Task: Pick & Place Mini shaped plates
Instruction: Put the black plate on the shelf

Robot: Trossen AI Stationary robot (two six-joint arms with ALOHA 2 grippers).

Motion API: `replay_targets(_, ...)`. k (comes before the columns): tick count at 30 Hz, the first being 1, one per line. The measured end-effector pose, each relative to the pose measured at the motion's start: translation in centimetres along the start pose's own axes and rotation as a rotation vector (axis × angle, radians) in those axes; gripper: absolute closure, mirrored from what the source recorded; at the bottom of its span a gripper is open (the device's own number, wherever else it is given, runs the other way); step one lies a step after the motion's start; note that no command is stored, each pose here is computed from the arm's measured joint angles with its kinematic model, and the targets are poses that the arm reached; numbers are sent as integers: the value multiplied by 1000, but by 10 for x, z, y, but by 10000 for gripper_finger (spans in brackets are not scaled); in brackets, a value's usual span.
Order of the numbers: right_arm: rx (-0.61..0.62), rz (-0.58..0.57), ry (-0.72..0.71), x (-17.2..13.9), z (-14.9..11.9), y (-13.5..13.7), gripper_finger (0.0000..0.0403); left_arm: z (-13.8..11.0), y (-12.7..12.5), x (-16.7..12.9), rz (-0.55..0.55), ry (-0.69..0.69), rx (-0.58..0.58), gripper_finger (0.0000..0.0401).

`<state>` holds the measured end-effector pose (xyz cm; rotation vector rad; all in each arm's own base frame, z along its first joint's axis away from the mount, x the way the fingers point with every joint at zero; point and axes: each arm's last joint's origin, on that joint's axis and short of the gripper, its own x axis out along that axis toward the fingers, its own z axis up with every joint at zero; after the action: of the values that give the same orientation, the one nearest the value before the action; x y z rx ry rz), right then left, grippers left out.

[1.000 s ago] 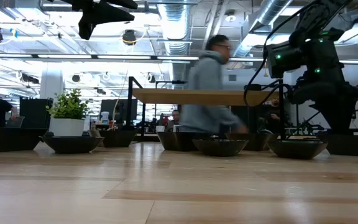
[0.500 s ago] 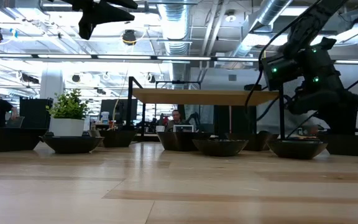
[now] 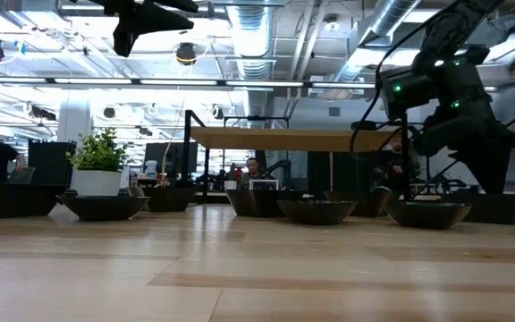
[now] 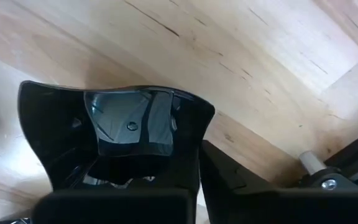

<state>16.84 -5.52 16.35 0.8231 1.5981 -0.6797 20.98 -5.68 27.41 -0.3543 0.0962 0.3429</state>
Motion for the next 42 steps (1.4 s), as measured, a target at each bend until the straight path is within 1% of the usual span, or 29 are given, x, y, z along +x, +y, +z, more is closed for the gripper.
replay_targets(7, 8, -1, -2, 0, 0, 0, 381, 0, 0, 0, -2, 0, 0, 280)
replay_targets(12, 8, -2, -2, 0, 0, 0, 399, 0, 0, 0, -2, 0, 0, 280)
replay_targets(22, 7, 0, -4, -4, -3, -1, 401, 0, 0, 0, -2, 0, -1, 280)
replay_targets(28, -2, 49, -63, -33, -8, -1, 402, 0, 0, 0, -2, 0, -1, 280)
replay_targets(32, -40, 148, -125, -59, -15, 3, 402, 0, 0, 0, -2, 0, -1, 280)
replay_targets(34, -60, 172, -174, -69, -18, 4, 402, 0, 0, 0, -2, 0, 1, 280)
replay_targets(37, -53, 165, -198, -72, -22, 2, 403, 0, 0, 0, -2, -1, 2, 280)
replay_targets(42, -25, 197, -228, -77, -27, -1, 403, 0, 0, 0, -3, -2, 1, 280)
